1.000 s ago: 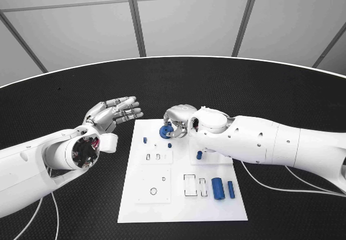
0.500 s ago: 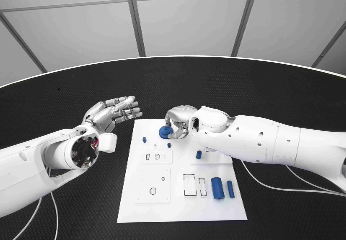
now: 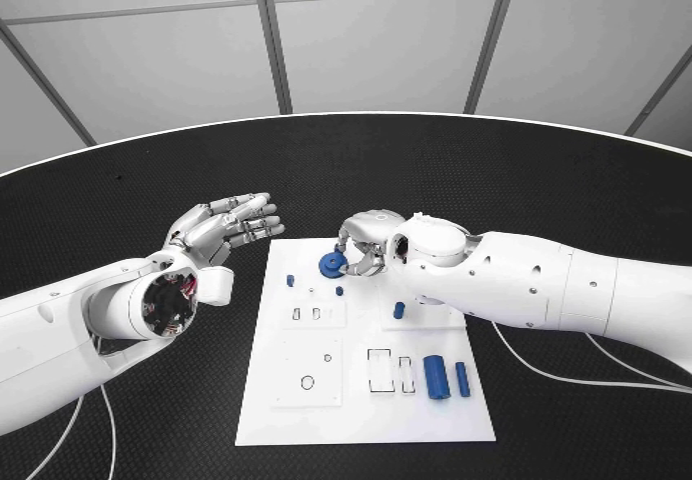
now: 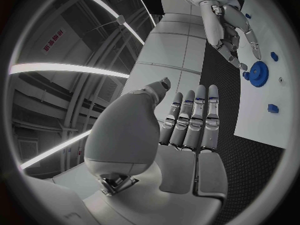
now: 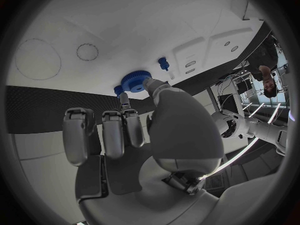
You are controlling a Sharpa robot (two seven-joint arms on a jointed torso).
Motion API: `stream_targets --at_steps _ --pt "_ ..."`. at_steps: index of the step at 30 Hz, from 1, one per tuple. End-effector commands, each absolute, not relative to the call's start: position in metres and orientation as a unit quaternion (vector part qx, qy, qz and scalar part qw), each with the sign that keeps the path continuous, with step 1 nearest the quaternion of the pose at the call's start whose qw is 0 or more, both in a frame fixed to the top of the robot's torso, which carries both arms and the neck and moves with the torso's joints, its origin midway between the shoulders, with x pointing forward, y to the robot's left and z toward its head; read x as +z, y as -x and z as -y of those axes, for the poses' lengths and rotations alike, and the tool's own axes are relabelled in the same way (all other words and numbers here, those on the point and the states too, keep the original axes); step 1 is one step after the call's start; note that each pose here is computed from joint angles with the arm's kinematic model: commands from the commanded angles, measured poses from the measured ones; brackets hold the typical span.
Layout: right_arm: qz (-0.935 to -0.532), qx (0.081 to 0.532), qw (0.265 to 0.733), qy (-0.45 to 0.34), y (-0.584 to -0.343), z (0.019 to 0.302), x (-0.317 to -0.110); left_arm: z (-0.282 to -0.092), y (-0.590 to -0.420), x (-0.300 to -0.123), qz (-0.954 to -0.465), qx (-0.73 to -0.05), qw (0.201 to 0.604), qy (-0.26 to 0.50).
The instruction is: Assemble the parts on the task board
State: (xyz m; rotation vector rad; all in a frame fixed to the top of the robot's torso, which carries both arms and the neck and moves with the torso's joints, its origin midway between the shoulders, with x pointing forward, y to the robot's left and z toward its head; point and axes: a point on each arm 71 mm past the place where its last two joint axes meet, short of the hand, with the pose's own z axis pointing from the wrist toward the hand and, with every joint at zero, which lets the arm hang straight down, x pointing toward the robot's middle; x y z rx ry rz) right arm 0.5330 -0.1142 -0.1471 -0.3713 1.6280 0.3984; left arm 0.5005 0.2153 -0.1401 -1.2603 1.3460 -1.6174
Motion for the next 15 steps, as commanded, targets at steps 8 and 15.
stream_targets --at_steps 8,15 --pt "-0.658 0.248 0.705 0.092 -0.514 0.161 -0.129 -0.218 -0.502 -0.141 -0.516 -0.619 0.340 0.485" --pt "-0.663 0.295 0.688 -0.012 -0.510 0.236 -0.127 -0.222 -0.505 -0.142 -0.513 -0.616 0.345 0.487"
